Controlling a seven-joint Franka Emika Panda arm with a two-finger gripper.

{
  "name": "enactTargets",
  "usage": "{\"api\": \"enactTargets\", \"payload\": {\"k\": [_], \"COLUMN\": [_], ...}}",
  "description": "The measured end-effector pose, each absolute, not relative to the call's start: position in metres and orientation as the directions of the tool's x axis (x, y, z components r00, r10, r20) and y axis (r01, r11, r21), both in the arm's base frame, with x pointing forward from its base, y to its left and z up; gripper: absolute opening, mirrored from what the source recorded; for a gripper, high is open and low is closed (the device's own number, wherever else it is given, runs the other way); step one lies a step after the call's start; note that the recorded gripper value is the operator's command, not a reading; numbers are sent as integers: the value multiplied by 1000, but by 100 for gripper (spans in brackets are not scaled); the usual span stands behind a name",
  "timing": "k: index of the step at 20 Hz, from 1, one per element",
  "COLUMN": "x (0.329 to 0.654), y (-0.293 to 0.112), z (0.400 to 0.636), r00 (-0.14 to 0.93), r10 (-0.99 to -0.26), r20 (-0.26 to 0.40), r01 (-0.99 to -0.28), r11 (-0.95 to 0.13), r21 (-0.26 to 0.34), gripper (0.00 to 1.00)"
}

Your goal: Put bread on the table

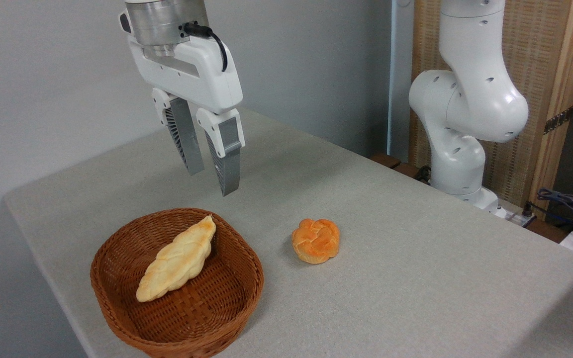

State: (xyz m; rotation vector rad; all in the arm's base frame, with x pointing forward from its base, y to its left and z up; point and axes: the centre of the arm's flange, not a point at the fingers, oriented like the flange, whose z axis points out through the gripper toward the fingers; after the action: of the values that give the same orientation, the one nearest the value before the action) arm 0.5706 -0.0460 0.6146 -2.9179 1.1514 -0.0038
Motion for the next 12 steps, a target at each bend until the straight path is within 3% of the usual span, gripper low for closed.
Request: {"api": "enactTargets", "payload": {"k": [10, 12], "x": [570, 570], "y": [-47, -51], "z": [611, 607], "r00": [729, 727], "r10": [-684, -686], "r20": [-4, 27], "r01": [-684, -686], "r11": [-729, -727], "r21": [-2, 0], "gripper": [100, 100]}}
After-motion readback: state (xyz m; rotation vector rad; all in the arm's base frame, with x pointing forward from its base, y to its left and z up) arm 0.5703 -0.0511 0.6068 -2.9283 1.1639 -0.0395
